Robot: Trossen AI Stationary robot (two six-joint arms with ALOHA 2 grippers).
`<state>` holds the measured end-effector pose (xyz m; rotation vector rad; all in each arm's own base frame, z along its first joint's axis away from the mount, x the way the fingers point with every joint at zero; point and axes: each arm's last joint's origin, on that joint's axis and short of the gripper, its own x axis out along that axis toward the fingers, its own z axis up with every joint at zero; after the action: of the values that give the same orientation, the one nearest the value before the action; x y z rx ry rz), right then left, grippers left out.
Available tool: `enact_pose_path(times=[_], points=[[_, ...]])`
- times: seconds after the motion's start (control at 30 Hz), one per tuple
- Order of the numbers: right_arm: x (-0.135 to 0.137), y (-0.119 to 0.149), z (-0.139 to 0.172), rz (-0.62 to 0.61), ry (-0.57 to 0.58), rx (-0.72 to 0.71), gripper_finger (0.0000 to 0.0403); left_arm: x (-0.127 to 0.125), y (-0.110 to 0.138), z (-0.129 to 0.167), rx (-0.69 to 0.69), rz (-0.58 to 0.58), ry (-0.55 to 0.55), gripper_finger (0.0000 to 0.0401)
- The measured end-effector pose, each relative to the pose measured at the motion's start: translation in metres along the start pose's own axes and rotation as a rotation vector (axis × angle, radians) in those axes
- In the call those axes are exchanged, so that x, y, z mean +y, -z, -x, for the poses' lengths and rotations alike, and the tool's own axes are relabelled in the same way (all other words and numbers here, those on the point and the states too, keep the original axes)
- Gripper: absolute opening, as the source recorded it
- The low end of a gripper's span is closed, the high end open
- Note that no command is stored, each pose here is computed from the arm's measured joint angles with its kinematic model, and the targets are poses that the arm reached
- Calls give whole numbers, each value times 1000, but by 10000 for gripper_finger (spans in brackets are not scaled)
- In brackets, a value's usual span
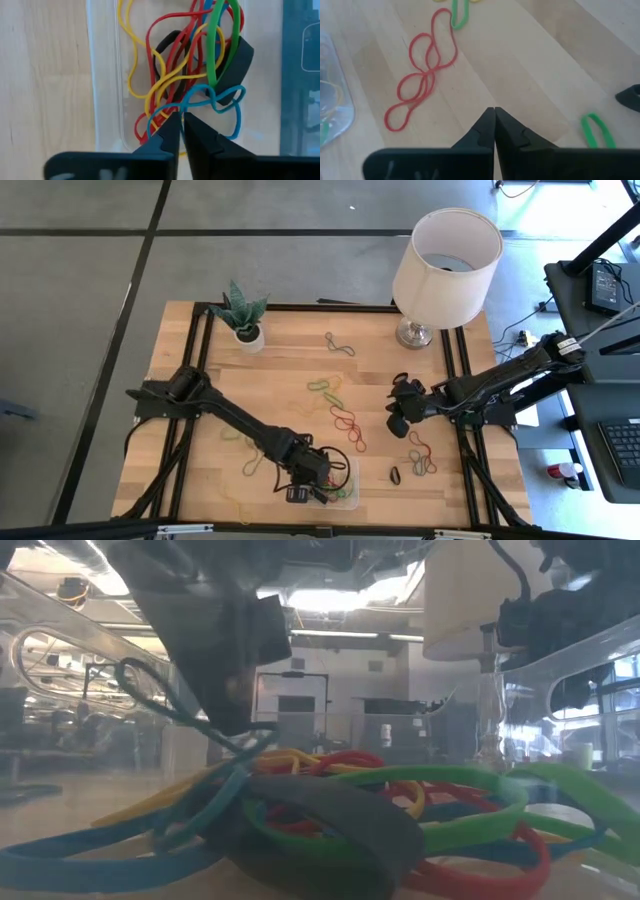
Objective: Pick and place rubber bands into bin
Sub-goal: Put the blue rubber band into the transparent bin, then put the yellow rubber band into the transparent bin
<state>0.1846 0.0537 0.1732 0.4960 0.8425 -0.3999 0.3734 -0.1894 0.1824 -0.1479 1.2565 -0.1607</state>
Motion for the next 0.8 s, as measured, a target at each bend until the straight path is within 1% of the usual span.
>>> enact_pose_path(times=[0.27,0.33,0.43,0.6,0.7,0.8], points=[[0,0,0,22,0,0,8,1,-1,2,-4,30,1,108],[0,0,0,24,0,0,8,0,-2,10,-7,45,2,125],[0,0,0,27,0,0,8,-2,-7,26,-27,48,-2,141],[0,0,0,28,0,0,8,-5,-12,51,-61,67,-9,140],[0,0,0,29,1,1,8,-4,-10,69,-56,147,-21,125],[0,0,0,30,1,1,8,-3,-5,86,-58,262,-25,96]])
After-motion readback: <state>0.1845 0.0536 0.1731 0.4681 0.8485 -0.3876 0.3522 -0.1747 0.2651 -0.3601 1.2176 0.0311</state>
